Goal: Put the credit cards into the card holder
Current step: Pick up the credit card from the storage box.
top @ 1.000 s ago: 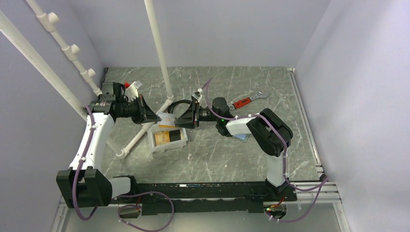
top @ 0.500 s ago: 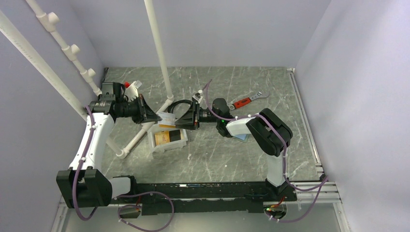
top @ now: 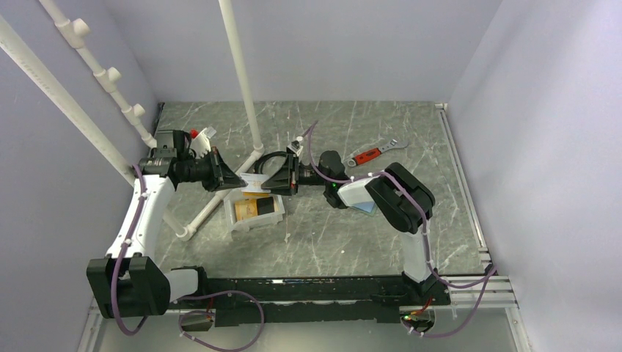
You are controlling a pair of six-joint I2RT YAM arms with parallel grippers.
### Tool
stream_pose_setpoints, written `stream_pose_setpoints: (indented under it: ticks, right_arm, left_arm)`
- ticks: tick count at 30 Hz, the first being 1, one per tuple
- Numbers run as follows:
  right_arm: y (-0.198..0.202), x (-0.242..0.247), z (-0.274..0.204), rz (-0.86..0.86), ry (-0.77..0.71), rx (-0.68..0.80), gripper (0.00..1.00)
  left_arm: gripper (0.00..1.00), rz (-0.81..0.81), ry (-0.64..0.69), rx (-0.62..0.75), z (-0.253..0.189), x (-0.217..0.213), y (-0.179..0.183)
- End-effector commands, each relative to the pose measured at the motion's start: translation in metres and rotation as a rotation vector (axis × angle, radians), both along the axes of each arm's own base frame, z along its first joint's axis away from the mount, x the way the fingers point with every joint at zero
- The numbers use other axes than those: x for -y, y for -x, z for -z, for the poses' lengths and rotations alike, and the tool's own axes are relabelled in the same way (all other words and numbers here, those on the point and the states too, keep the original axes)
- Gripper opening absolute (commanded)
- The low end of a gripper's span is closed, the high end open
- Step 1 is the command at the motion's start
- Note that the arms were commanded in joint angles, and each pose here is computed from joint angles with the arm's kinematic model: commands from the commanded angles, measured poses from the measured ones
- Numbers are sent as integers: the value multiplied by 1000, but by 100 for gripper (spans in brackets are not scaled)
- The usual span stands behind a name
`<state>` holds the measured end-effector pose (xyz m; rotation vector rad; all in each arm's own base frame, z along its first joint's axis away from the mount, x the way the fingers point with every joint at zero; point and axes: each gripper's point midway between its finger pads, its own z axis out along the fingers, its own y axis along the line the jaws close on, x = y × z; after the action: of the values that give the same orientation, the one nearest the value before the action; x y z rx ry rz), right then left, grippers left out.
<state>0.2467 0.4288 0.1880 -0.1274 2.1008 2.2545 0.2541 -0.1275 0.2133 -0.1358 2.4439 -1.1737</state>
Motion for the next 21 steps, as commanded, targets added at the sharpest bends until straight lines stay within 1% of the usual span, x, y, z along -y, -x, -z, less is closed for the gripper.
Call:
stream_pose_setpoints:
  ticks: [1,4,8,9,10,11,12,13,14,15,16,19,21]
  right_arm:
    - [-4,-3,-34,19,-139,60,27]
    - [-6,-2,-24,36,-133,20,15]
    - [-8,-4,-4,41,-91,-13,3]
    - [-9,-4,-1,42,-91,-19,1]
    - [-9,-5,1,40,-89,-24,0]
    - [-10,-5,4,42,-87,-29,0]
    - [-11,-6,7,43,-80,-34,0]
    - [-11,-6,9,41,-76,-35,0]
    - [-10,-6,10,37,-74,-35,0]
    - [-11,-5,10,36,-76,-32,0]
    - [-12,-2,9,39,-76,-23,0]
    - [-18,13,10,38,-13,49,0]
    - [-17,27,12,-10,49,135,0]
  left_arm:
    - [0,10,30,48,-10,3,3]
    - [0,-3,5,32,-2,0,4]
    - [0,-31,-57,-23,15,-8,9]
    - [4,-38,-71,-36,19,-10,10]
    - [10,-45,-83,-47,23,-12,12]
    - [18,-53,-94,-59,27,-14,13]
    - [35,-58,-99,-66,28,-14,13]
    - [47,-63,-104,-72,29,-15,14]
    - [58,-71,-111,-76,30,-16,14]
    - [66,-76,-115,-77,30,-17,14]
    - [70,-77,-118,-72,28,-17,14]
    - [77,-73,-123,-43,21,-18,15]
    - [78,-49,-110,-5,11,-15,15]
